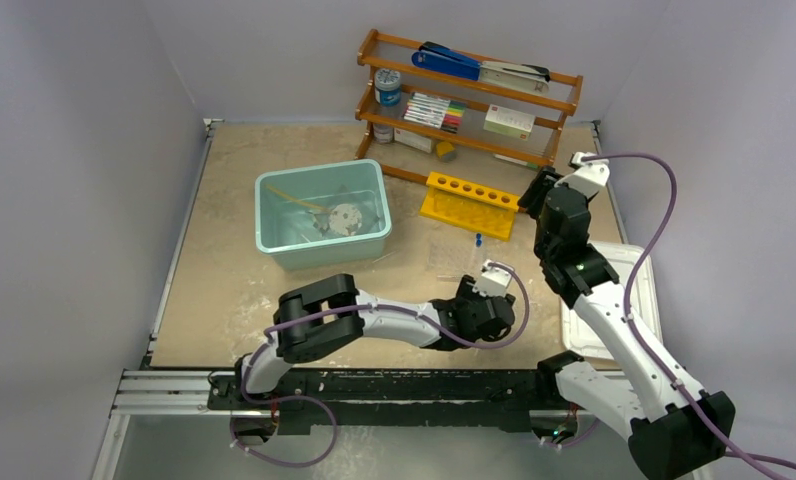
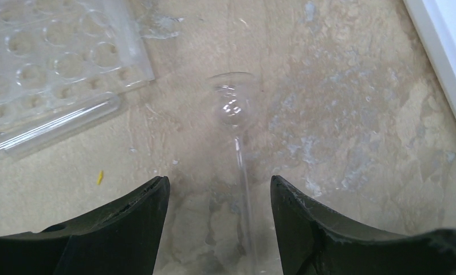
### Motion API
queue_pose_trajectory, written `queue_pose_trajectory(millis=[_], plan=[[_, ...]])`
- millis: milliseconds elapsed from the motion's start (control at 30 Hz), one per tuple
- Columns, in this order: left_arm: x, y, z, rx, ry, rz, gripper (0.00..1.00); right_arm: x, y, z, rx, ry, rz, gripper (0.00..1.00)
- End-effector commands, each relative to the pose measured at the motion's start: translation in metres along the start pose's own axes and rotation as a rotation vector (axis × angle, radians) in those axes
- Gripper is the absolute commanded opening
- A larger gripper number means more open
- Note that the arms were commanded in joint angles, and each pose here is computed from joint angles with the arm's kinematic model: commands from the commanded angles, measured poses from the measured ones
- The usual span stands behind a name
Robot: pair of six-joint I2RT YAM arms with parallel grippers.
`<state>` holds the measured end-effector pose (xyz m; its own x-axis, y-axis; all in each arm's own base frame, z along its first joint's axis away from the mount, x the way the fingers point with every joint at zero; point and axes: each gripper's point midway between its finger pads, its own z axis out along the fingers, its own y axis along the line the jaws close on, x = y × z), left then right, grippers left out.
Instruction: Organize the chemistry lab equipment
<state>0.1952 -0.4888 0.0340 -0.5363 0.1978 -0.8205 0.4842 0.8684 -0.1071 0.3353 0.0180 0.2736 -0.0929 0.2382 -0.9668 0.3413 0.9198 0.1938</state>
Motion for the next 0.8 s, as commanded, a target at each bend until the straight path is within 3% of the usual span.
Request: queue_pose_trajectory(millis=[0, 300, 500, 600, 767], plan=[[-0.027, -0.028, -0.005, 0.067, -0.061, -0.031, 0.64, -0.007, -0.001, 0.001, 0.004, -0.021, 0.0, 0.6], [-0.002, -0.027, 0.007, 0.061, -0.01, -0.004, 0.51, -0.004, 0.001, 0.001, -0.013, -0.019, 0.001, 0.6], [0.006, -0.021, 0.011, 0.038, 0.001, 0.019, 0.26, -0.005, 0.001, 0.0, -0.016, -0.022, 0.003, 0.6], [-0.002, -0.017, 0.008, 0.015, -0.016, 0.025, 0.15, -0.004, 0.002, 0.0, -0.021, -0.02, 0.002, 0.6], [-0.028, -0.012, -0.005, -0.013, -0.064, 0.033, 0.11, -0.003, 0.004, 0.001, -0.031, -0.018, 0.0, 0.6]])
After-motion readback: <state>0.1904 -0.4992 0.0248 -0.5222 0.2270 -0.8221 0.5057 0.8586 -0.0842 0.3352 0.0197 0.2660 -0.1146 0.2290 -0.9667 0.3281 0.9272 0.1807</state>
